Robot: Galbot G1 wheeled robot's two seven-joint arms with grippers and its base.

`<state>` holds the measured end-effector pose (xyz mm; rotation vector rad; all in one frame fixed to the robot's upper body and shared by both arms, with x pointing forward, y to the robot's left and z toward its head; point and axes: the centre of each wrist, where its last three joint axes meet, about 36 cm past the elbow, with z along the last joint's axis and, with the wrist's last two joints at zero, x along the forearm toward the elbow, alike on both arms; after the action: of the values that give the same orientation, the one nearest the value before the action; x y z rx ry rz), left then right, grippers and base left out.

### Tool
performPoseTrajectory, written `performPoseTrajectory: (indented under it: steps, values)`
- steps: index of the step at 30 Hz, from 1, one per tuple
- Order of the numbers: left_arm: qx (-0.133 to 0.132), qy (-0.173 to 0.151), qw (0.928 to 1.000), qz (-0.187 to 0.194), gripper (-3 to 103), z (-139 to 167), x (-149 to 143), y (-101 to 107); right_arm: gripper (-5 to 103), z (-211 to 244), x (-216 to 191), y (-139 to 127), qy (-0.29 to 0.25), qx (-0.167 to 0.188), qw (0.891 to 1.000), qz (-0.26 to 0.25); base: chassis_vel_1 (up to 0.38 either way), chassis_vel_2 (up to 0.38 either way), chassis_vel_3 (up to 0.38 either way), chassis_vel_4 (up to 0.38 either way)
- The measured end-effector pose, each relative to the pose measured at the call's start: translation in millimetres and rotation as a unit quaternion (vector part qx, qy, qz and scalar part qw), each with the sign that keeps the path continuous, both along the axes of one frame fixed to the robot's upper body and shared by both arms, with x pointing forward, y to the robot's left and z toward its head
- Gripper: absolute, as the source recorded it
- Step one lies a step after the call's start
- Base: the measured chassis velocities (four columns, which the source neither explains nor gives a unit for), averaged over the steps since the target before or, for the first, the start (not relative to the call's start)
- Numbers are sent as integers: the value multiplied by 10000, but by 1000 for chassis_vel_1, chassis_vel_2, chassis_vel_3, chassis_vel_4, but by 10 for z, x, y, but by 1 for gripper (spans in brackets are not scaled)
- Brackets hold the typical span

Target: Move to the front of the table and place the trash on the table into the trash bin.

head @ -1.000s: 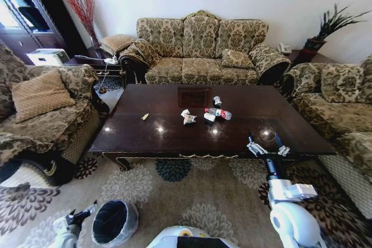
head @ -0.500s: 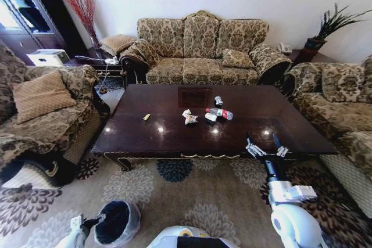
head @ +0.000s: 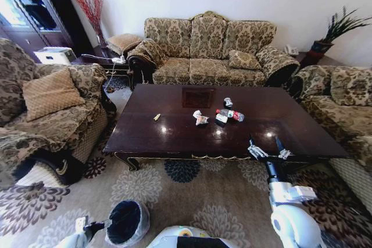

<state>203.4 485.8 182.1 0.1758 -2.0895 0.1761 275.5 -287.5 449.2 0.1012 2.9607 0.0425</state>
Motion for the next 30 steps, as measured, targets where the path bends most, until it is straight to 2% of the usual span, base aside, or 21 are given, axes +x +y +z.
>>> performPoseTrajectory:
  steps: [4,5,8,11,13,14,16,18,19,20,22,24,28,29,30]
  values:
    - [27,34,10000,-49,100,-28,17,-76,100,-11,15,15,6,29,10000,7,-9,-17,4,3]
    - [129,102,9999,-45,97,-93,26,-80,100,-17,9,17,21,33,10000,8,0,0,0,0]
    - [313,184,9993,38,100,-240,46,-61,100,-27,-25,-4,76,15,10000,8,0,0,0,0]
    - [373,238,9989,185,101,-349,63,-31,100,-20,-25,-24,83,1,10000,42,0,0,0,0]
    - [344,295,9986,280,91,-437,84,-21,100,-22,-39,-34,114,-21,9999,71,0,0,0,0]
    - [344,295,9986,280,91,-437,84,-21,100,-22,-39,-34,114,-21,9999,71,0,0,0,0]
    - [287,332,9985,326,81,-504,129,-41,100,6,-69,-45,115,-45,9999,85,0,0,0,0]
    - [278,338,9985,324,81,-512,134,-47,100,10,-72,-46,114,-46,9999,84,0,0,0,0]
    - [243,340,9986,319,70,-535,150,-71,100,25,-81,-50,103,-50,9999,74,0,0,0,0]
    - [243,340,9986,319,70,-535,150,-71,100,25,-81,-50,103,-50,9999,74,0,0,0,0]
    - [223,342,9987,301,58,-550,149,-94,100,27,-90,-47,105,-38,9999,68,0,0,0,0]
    - [220,342,9987,300,58,-553,143,-98,100,26,-88,-42,104,-32,9999,74,0,0,0,0]
    - [245,365,9986,279,37,-556,109,-85,100,-1,-72,-34,131,-7,9998,141,0,0,0,0]
    - [245,365,9986,279,37,-556,109,-85,100,-1,-72,-34,131,-7,9998,141,0,0,0,0]
    - [244,370,9987,260,32,-553,107,-72,100,-4,-72,-35,136,1,9998,156,0,0,0,0]
